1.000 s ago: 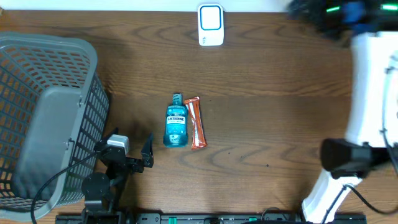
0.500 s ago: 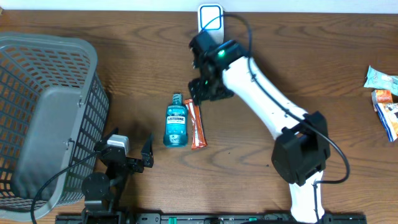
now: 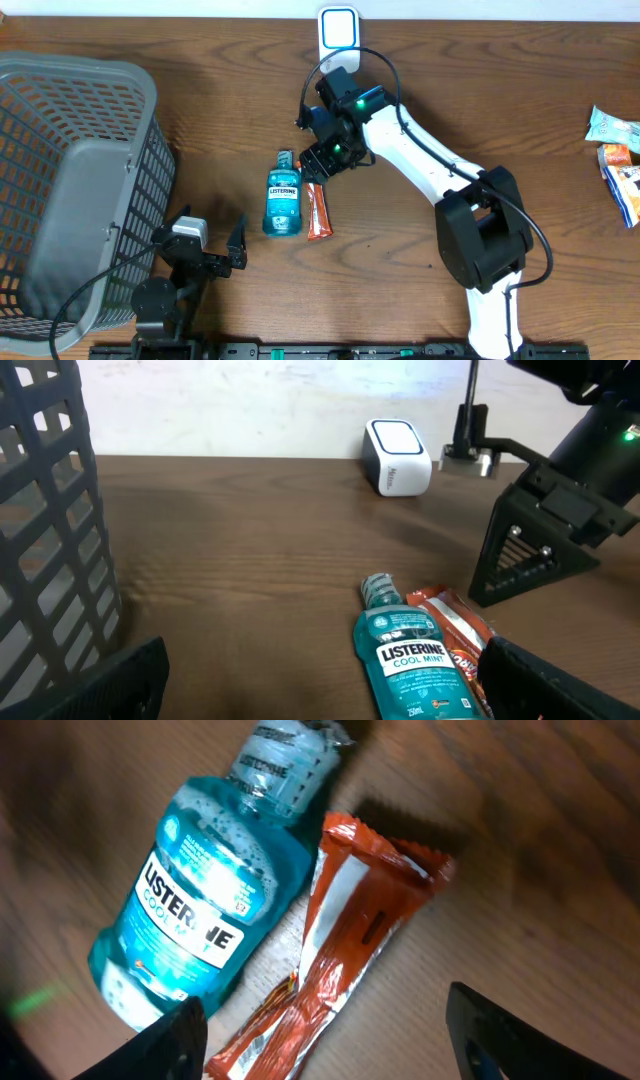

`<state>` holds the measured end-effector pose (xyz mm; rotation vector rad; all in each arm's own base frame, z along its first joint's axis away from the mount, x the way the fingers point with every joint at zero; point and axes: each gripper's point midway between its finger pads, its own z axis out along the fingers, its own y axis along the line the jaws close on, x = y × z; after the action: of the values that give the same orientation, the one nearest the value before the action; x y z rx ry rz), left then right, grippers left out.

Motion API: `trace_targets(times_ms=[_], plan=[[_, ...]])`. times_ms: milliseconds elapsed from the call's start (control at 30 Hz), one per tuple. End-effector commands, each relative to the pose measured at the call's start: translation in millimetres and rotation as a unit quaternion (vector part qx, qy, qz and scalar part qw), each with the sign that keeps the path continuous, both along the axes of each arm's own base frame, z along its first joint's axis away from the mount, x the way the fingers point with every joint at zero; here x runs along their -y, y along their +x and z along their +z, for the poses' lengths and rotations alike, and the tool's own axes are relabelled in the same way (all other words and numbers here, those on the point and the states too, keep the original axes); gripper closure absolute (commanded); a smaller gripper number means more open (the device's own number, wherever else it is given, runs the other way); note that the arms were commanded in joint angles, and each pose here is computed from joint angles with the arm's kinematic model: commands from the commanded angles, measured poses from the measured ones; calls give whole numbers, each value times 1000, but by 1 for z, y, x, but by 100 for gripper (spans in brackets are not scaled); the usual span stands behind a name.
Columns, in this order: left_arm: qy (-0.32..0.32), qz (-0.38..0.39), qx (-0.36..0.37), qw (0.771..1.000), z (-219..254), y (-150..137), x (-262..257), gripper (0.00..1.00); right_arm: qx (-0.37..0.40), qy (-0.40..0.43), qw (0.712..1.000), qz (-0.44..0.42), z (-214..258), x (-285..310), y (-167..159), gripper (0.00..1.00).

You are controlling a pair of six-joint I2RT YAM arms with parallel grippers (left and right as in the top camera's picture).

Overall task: Scan the item barcode
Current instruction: 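Reach the right gripper to the red wrapper and grasp it, then lift the red wrapper and carry it toward the scanner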

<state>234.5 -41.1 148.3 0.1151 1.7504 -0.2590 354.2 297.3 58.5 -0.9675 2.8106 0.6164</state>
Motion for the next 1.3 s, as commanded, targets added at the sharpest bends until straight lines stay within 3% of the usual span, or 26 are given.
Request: trace_targets(times_ms=[0, 267, 333, 533, 733, 1000, 1267], plan=[[2, -1, -18, 1000, -13, -1, 0, 2, -8, -15, 999, 34, -23, 1, -5, 29], [2, -1, -18, 1000, -13, -1, 0, 2, -103, -27, 993, 46, -71, 0, -38, 35], [2, -1, -18, 1000, -13, -1, 0, 2, -126, -35, 990, 53, -77, -1, -51, 41], [2, -1, -18, 1000, -13, -1, 0, 2, -160, -63, 983, 62, -94, 2, -70, 99], [2, -1, -18, 1000, -13, -1, 0, 2, -158, -52, 986, -12, -76, 2, -44, 99], [2, -1, -18, 1000, -13, -1, 0, 2, -135, 79, 986, -61, 15, 2, 0, 99], [2, -1, -18, 1000, -13, -1, 0, 2, -128, 208, 970, 16, 89, 15, -14, 99]])
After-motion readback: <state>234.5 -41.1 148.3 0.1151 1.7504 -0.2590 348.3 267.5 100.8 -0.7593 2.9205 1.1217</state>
